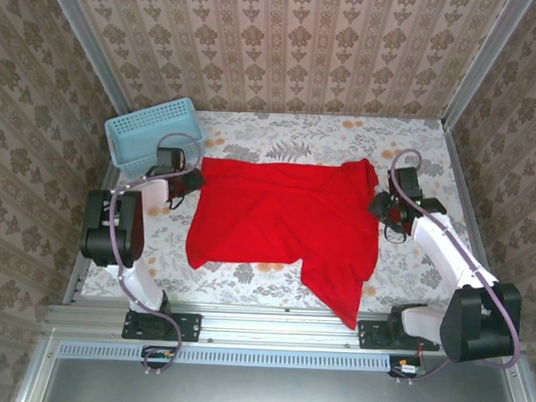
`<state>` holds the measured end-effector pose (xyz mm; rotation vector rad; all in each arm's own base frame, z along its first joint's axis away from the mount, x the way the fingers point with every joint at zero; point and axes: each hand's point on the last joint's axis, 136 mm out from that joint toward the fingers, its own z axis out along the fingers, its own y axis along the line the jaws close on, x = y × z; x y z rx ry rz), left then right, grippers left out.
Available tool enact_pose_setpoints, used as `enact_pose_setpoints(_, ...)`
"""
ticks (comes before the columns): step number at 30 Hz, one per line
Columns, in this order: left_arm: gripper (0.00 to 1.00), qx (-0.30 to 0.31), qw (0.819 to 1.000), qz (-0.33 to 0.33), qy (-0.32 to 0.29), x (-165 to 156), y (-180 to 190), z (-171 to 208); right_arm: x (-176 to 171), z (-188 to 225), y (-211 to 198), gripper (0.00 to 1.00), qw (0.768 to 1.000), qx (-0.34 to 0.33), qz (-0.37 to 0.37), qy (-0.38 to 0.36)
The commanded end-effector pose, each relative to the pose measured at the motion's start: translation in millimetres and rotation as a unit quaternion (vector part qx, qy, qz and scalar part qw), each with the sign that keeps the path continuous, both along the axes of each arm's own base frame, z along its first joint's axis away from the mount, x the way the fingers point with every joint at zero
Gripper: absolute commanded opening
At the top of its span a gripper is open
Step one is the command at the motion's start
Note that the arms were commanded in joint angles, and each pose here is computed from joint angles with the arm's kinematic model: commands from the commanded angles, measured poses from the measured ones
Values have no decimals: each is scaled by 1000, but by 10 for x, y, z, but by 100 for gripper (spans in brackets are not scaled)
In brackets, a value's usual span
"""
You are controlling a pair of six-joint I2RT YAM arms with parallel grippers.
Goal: Fold the inside-out t-shirt
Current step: Smooth out the T-shirt at the center of the table.
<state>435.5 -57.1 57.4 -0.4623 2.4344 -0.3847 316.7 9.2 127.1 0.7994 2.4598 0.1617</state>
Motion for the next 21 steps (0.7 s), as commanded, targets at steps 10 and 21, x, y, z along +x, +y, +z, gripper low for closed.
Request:
enact_pose_setpoints(10, 51, -15, 993, -98, -60, 620, -810, 572, 1733, 61, 24, 53, 999, -6, 33, -16)
enact_pose_setpoints(21, 44, -20, 994, -103, -7, 930, -887, -39, 2352, -723, -53, 43, 997, 53, 36, 42)
